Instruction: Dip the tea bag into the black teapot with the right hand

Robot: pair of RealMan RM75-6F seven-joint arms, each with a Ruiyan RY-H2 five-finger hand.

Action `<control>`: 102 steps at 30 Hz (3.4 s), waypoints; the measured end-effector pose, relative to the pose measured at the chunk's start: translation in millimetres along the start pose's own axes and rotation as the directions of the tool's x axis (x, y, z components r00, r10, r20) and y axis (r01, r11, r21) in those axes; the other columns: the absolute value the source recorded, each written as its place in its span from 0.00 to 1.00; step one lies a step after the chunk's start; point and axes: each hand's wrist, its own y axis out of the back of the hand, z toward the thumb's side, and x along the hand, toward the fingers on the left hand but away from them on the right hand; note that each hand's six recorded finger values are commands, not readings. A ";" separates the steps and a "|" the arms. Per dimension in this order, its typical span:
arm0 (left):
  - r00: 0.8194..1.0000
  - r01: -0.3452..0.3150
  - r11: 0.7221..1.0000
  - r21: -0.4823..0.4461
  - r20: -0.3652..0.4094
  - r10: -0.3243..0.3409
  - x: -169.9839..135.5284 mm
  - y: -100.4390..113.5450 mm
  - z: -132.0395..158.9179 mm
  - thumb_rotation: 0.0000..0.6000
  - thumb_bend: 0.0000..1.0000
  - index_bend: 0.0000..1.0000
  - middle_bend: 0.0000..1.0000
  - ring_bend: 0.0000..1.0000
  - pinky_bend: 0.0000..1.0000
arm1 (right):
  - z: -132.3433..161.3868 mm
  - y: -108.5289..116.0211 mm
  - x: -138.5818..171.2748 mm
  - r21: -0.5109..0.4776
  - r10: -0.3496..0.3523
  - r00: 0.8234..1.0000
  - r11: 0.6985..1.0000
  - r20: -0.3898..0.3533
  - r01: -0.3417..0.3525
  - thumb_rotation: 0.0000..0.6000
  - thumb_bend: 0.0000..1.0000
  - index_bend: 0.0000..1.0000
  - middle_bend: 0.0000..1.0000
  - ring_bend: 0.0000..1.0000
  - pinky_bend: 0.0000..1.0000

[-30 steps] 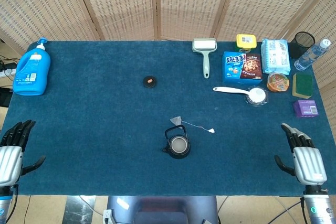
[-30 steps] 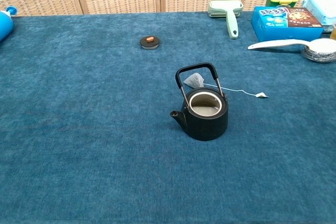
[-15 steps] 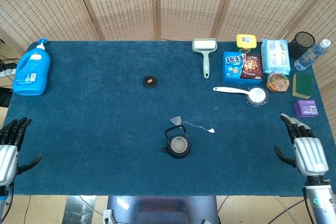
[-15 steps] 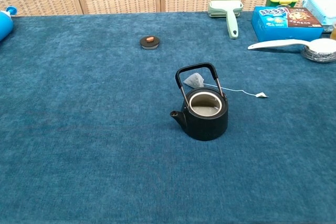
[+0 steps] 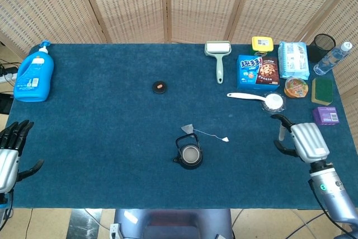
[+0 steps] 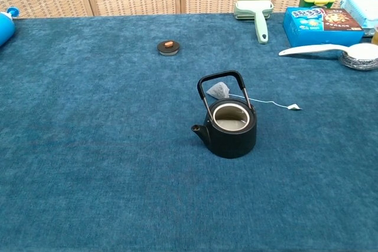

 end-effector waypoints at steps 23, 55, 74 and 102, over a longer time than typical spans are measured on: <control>0.997 0.039 0.999 0.027 0.058 -0.040 30.6 -7.2 8.6 1.00 0.24 0.00 0.06 0.00 0.09 | 51.3 -79.2 -71.1 -0.014 0.264 0.964 0.964 -0.038 -0.264 1.00 0.37 0.48 1.00 1.00 1.00; 0.998 0.044 0.999 0.021 0.040 -0.045 26.1 -8.3 -3.4 1.00 0.24 0.00 0.06 0.00 0.09 | 87.8 -137.6 -93.2 0.025 0.354 0.935 0.935 -0.030 -0.353 1.00 0.37 0.48 1.00 1.00 1.00; 0.999 0.042 0.999 0.014 0.030 -0.042 25.7 -9.8 -7.3 1.00 0.24 0.00 0.06 0.00 0.09 | 80.9 -145.6 -96.1 0.035 0.358 0.934 0.933 -0.001 -0.357 1.00 0.40 0.48 1.00 1.00 1.00; 0.999 0.042 0.999 0.017 0.020 -0.042 26.0 -11.2 -10.8 1.00 0.24 0.00 0.06 0.00 0.09 | 72.3 -154.0 -99.5 0.023 0.362 0.932 0.932 0.033 -0.363 1.00 0.41 0.52 1.00 1.00 1.00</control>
